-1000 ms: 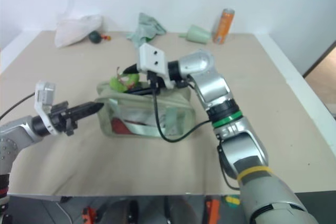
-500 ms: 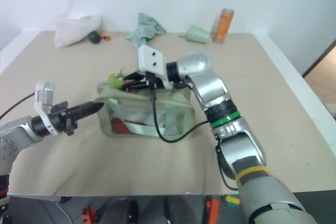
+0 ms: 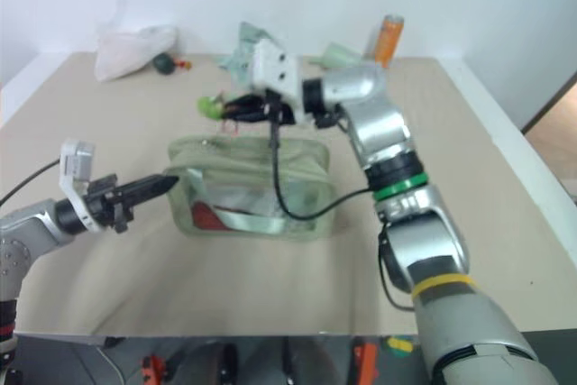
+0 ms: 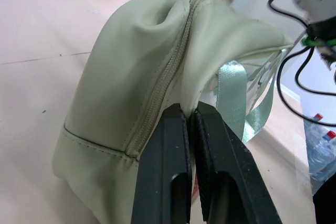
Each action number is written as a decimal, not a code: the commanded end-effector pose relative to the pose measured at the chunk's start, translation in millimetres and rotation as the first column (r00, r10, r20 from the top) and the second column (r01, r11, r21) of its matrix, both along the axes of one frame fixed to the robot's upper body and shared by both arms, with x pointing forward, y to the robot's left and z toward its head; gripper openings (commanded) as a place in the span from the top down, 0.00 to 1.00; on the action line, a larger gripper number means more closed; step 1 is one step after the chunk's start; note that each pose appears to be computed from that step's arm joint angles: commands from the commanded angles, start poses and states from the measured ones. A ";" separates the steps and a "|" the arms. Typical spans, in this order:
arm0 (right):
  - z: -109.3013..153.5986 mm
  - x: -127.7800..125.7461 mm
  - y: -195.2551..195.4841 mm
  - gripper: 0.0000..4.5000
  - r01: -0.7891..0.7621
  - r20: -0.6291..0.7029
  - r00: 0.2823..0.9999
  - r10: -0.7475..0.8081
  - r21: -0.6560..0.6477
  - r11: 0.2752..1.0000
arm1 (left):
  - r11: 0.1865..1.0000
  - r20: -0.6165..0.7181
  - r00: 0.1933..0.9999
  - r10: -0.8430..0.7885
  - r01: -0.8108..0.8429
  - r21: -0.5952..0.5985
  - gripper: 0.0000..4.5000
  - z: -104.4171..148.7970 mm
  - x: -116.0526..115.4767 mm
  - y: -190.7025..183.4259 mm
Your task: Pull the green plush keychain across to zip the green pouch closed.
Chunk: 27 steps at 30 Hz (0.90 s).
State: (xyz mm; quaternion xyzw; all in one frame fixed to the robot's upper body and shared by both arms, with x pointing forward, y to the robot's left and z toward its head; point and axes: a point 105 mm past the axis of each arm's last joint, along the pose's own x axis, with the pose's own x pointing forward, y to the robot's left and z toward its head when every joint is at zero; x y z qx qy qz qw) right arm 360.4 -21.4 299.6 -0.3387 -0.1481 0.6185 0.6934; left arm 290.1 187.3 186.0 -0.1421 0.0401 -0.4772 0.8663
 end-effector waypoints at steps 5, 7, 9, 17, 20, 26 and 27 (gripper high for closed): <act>9.2 -8.4 -67.7 0.99 0.108 0.071 0.992 -0.102 -0.091 0.990 | 1.000 0.002 1.000 -0.001 0.001 0.000 1.00 0.3 -2.0 -0.6; -1.7 -9.9 -86.8 0.99 0.157 0.066 0.987 -0.149 -0.147 0.977 | 1.000 -0.001 1.000 -0.002 0.002 -0.001 1.00 -0.6 -2.3 -1.2; -9.6 -9.6 -107.1 0.99 0.222 0.073 0.975 -0.212 -0.194 0.956 | 1.000 -0.003 1.000 -0.003 0.003 -0.002 1.00 -1.2 -3.0 -1.6; 4.1 -15.1 -204.4 0.99 0.574 0.200 0.819 -0.538 -0.255 0.778 | 1.000 -0.018 1.000 -0.006 0.006 -0.003 1.00 -4.4 -6.0 -1.1; -10.5 -20.1 -211.4 0.99 0.589 0.170 0.808 -0.565 -0.277 0.759 | 1.000 -0.020 1.000 -0.009 0.009 -0.002 1.00 -4.5 -5.3 -0.8; -103.3 -34.0 -166.1 0.99 0.455 -0.106 0.856 -0.506 -0.309 0.835 | 1.000 -0.017 1.000 -0.012 0.012 -0.002 1.00 -2.1 -3.5 0.5; -120.8 -34.1 -154.6 0.99 0.443 -0.172 0.850 -0.499 -0.281 0.851 | 1.000 -0.017 1.000 -0.013 0.013 -0.001 1.00 -2.0 -3.3 0.3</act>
